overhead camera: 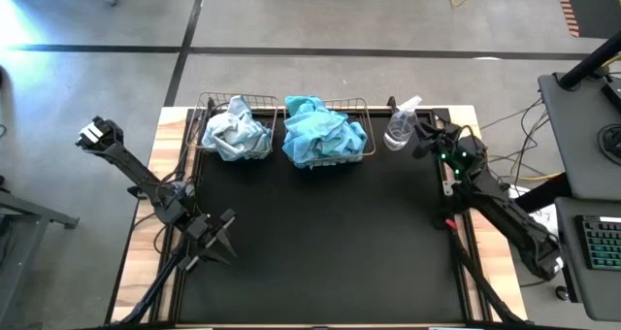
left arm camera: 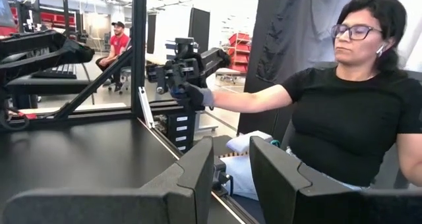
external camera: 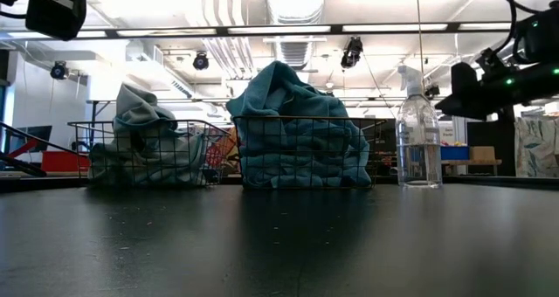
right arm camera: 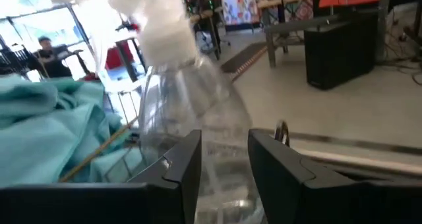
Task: Sort microfiber towel by color & place in baskets
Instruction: Return to Home Position
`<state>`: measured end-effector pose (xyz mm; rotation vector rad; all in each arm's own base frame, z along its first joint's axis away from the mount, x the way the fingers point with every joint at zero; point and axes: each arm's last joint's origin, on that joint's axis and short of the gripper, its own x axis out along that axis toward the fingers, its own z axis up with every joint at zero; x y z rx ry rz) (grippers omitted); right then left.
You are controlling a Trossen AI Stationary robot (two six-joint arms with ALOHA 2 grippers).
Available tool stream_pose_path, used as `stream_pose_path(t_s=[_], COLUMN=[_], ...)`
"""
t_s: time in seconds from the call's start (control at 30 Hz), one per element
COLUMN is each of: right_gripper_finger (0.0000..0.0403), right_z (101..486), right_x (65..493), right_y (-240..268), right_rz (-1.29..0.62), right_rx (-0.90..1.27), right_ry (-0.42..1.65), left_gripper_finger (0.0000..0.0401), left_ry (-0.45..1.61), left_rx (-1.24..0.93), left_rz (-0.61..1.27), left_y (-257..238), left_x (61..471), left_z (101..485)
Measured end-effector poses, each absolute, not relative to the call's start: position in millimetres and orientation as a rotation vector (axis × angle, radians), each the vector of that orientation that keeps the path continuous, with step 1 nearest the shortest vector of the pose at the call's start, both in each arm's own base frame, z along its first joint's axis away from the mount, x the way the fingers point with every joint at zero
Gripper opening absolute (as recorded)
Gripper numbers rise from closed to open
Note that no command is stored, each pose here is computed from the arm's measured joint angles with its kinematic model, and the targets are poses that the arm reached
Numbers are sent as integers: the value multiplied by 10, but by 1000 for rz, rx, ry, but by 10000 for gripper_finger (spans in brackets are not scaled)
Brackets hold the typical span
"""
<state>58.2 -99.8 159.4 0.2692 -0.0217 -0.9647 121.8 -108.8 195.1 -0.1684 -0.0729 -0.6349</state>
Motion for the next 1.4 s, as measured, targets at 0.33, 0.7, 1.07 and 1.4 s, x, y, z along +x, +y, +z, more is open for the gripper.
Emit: stream_pose_path(t_s=[0.33, 0.7, 1.07, 1.4], right_gripper_finger=[118, 118, 118, 118], right_z=[1562, 1546, 1546, 1546], right_x=[488, 487, 485, 485], right_y=[-1125, -1123, -1124, -1124], right_rz=[-960, -962, -970, -970], right_rx=[276, 271, 272, 272], right_ry=[6, 28, 27, 26], left_gripper_finger=[84, 84, 84, 84], left_ry=[-90, -75, -111, -47], left_rx=[-160, -150, -86, -70], left_rz=[-635, -631, -672, -672], left_y=[-1086, -1081, -1094, -1159], left_x=[1217, 1213, 1209, 1279], left_z=[1963, 1922, 1895, 1762])
